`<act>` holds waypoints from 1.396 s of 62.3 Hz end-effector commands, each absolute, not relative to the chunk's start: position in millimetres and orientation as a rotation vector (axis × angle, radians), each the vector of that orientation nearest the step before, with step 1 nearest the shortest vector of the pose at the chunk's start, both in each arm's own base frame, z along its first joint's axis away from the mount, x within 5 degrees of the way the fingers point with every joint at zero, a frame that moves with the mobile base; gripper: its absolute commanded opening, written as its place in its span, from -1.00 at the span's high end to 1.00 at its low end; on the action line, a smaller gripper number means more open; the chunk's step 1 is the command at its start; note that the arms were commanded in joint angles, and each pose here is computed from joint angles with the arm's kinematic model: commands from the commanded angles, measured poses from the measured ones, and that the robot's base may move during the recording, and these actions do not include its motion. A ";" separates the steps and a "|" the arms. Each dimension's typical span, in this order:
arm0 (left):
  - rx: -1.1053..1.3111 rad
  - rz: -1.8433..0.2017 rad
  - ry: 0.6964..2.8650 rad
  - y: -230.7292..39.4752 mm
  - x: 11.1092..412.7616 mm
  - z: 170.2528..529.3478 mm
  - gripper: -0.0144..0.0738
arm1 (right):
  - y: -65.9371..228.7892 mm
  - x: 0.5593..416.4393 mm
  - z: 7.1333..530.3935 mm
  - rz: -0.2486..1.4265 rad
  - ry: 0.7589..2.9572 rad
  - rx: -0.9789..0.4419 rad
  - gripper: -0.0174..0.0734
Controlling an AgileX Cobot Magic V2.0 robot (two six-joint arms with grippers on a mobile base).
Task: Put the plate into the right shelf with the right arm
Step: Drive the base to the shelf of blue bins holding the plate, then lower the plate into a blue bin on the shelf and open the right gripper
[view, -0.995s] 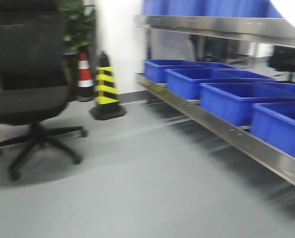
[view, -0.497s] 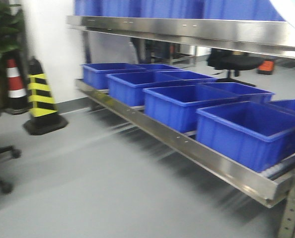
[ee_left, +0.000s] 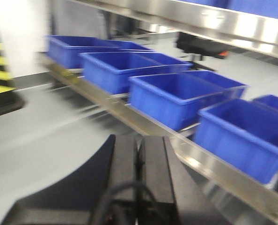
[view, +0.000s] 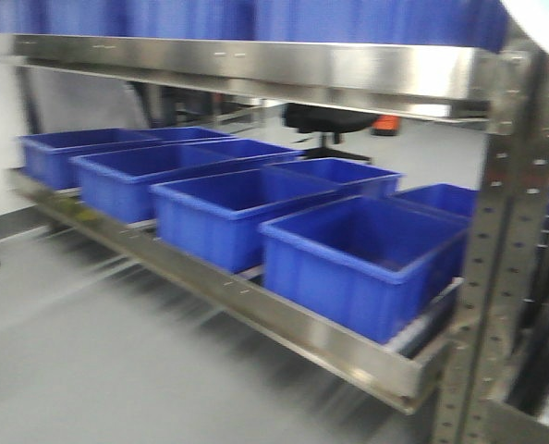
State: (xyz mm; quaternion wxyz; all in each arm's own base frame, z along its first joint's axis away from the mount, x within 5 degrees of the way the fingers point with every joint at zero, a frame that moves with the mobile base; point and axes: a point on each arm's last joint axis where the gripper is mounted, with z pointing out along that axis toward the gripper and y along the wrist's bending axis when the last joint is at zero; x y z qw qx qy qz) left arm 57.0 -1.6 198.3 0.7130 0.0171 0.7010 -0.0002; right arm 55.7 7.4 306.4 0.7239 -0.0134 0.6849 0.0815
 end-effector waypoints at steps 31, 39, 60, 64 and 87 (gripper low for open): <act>0.016 -0.005 1.465 -0.6 56.2 203.5 0.96 | 6.6 54.2 323.3 0.164 1.399 -0.033 0.50; 0.016 -0.005 1.465 -0.6 56.2 203.5 0.96 | 6.6 54.2 323.3 0.164 1.399 -0.033 0.50; 0.016 -0.005 1.465 -0.6 56.2 203.5 0.96 | 6.6 54.2 323.3 0.164 1.399 -0.033 0.50; 0.016 -0.005 1.465 -0.6 56.2 203.5 0.96 | 6.6 54.2 323.3 0.164 1.399 -0.033 0.50; 0.016 -0.005 1.465 -0.6 56.2 203.5 0.96 | 6.6 54.2 323.3 0.164 1.399 -0.033 0.50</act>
